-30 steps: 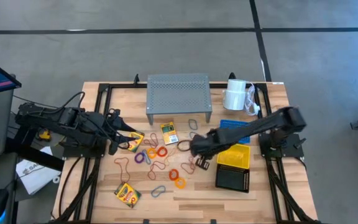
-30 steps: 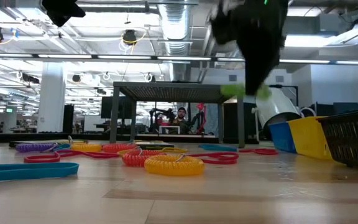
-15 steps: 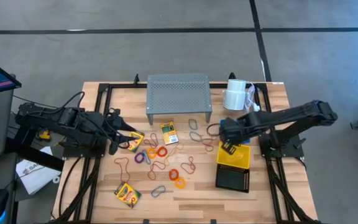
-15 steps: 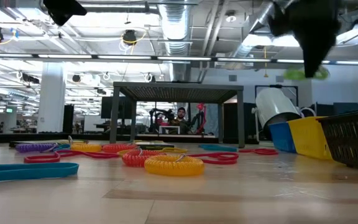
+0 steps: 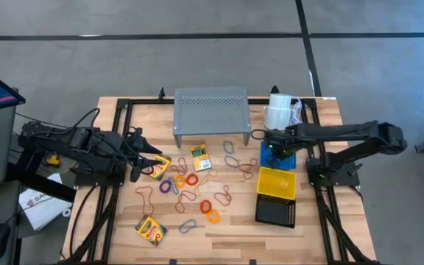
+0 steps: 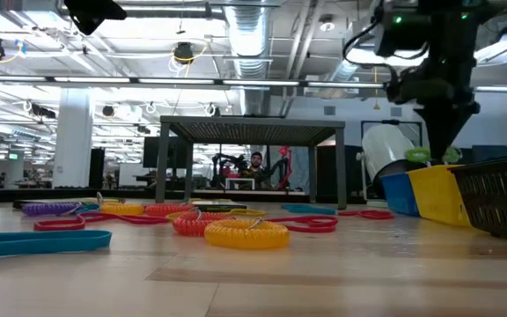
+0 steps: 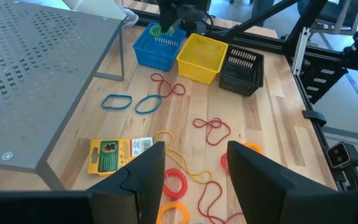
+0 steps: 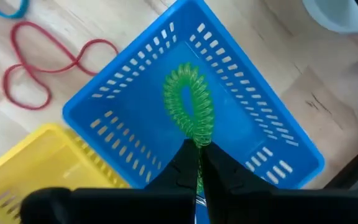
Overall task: Pick & Place Office Desk Supplies
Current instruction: Put the green spring keychain into the blue basket, then put the red rubber band into the yellow basket
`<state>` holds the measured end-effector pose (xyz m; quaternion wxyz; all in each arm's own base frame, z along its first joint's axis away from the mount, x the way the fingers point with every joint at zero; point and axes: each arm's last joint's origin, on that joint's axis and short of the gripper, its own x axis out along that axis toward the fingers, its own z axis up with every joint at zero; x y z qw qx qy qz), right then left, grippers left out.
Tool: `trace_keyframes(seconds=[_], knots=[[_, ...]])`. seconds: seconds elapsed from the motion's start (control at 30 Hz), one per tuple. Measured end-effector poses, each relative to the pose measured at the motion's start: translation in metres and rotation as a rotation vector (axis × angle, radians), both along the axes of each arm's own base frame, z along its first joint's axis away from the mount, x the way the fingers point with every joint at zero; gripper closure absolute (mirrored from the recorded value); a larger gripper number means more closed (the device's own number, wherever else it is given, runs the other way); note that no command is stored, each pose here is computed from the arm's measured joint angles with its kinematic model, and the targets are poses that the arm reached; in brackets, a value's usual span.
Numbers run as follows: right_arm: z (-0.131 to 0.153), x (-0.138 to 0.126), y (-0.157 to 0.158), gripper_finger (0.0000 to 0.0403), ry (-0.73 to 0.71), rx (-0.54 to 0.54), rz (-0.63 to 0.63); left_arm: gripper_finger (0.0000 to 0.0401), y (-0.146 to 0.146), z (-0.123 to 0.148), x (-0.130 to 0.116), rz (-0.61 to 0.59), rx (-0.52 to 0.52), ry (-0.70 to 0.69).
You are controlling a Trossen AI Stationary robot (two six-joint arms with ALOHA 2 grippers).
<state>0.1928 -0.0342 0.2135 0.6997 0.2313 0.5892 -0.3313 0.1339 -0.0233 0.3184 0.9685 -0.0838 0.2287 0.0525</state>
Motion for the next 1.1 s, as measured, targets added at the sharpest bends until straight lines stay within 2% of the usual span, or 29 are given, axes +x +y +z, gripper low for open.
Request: trace_keyframes(seconds=[0.4,0.57,0.83,1.1], knots=[[-0.031,0.016,-0.009,0.0399,0.161,0.043,0.065,0.0233,0.000,0.000,0.000,0.003,0.001,0.000],[-0.034,0.018,-0.009,0.0385,0.167,0.040,0.066,0.0233,0.000,0.000,0.000,0.003,0.001,0.000],[-0.022,0.013,-0.008,0.0314,0.115,0.003,0.058,0.0233,0.000,0.000,0.000,0.003,0.002,0.001],[-0.013,0.009,-0.006,0.0221,0.060,0.023,0.051,0.0233,0.000,0.000,0.000,0.002,0.003,0.001]])
